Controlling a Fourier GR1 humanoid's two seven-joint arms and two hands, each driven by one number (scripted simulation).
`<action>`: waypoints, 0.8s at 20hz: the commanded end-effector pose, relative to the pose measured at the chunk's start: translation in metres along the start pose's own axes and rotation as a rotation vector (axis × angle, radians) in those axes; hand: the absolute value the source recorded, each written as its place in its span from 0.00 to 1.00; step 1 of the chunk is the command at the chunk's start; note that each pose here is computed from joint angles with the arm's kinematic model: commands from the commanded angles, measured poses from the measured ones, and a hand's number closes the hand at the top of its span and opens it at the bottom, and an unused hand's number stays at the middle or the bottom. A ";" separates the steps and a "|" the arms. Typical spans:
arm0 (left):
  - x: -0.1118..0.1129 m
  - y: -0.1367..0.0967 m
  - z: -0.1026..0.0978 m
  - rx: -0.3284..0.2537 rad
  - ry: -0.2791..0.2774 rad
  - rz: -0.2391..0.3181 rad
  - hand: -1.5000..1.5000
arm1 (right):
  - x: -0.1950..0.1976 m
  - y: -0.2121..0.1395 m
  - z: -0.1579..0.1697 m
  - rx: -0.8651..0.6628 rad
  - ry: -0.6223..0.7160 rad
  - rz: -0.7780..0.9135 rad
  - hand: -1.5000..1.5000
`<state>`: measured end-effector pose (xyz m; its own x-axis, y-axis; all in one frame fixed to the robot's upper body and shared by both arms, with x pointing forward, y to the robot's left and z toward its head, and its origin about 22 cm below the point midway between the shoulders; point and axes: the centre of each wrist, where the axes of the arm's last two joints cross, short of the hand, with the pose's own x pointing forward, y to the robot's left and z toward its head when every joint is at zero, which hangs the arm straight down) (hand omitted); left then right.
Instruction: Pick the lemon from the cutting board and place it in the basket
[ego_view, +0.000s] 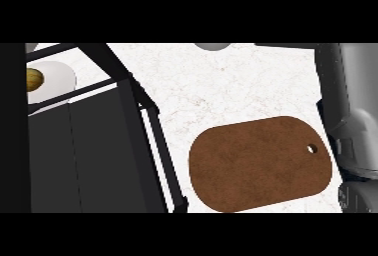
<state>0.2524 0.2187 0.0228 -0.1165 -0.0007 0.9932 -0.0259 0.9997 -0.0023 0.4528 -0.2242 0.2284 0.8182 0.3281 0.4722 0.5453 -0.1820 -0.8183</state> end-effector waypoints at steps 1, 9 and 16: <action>0.008 0.009 -0.002 0.020 -0.012 -0.020 0.50 | -0.002 0.005 0.000 -0.036 0.257 0.029 1.00; -0.007 0.010 0.003 0.062 0.011 -0.035 0.50 | -0.010 0.000 0.002 -0.048 0.306 0.019 1.00; -0.002 0.019 0.011 0.069 0.005 -0.037 0.50 | -0.047 0.017 -0.014 -0.032 0.312 0.072 1.00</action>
<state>0.2410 0.2327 0.0179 -0.0981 -0.0065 0.9952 -0.0926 0.9957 -0.0026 0.4335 -0.2461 0.1994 0.8574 0.2163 0.4669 0.5103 -0.2401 -0.8258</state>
